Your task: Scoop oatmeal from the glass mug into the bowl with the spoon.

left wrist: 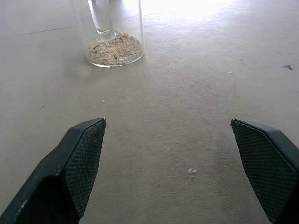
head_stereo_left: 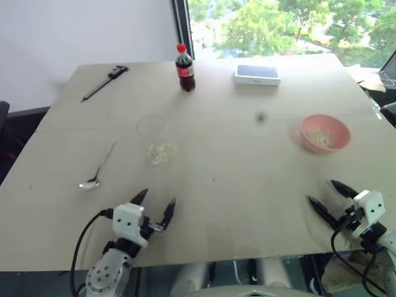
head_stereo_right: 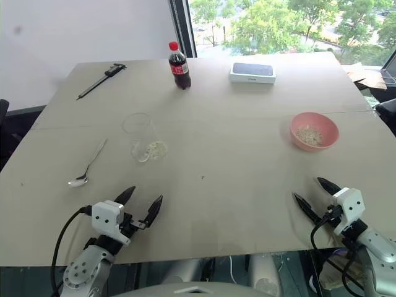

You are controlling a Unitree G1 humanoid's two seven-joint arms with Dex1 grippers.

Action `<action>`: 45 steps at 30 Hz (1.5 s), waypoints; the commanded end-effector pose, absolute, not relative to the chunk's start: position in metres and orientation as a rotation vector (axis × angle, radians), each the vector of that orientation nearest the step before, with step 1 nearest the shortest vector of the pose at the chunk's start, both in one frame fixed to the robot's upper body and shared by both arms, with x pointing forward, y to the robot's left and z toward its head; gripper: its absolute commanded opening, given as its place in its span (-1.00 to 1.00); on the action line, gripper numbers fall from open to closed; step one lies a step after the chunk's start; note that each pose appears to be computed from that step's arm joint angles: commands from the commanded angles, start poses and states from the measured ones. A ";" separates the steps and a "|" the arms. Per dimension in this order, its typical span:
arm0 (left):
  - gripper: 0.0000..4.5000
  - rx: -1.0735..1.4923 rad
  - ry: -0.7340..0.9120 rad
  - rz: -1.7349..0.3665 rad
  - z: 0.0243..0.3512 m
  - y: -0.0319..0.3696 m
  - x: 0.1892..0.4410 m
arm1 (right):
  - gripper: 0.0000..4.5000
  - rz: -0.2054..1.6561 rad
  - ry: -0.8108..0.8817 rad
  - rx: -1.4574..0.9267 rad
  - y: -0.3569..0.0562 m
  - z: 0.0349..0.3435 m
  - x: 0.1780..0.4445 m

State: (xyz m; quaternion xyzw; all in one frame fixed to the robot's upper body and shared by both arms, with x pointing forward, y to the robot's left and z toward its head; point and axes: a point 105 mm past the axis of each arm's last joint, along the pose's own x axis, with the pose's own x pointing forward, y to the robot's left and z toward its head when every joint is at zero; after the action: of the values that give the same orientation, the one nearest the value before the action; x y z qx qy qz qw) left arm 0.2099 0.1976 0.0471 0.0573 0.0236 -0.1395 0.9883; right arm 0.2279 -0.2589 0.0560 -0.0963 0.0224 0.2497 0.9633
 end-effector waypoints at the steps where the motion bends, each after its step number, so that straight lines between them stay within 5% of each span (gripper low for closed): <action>1: 1.00 0.112 0.105 -0.281 0.035 0.199 0.206 | 0.98 0.528 0.056 -0.174 -0.253 0.052 0.228; 27: 1.00 0.130 0.081 -0.250 0.045 0.212 0.211 | 0.98 0.588 0.035 -0.176 -0.238 0.056 0.235; 34: 1.00 0.156 0.012 -0.114 0.075 0.256 0.228 | 0.98 0.775 0.000 -0.142 -0.199 0.079 0.231; 40: 1.00 0.253 -0.045 0.055 0.132 0.322 0.250 | 0.98 1.051 -0.005 -0.093 -0.139 0.112 0.223; 45: 1.00 0.272 0.088 0.113 0.143 0.356 0.260 | 0.98 1.152 -0.042 -0.095 -0.108 0.135 0.223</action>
State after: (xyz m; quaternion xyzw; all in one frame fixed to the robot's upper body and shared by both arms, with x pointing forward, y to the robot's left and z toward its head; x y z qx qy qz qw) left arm 0.2621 0.3362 0.1446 0.1309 0.0028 0.0354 0.9908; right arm 0.2269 -0.1223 0.1200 -0.0425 -0.0034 0.5230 0.8513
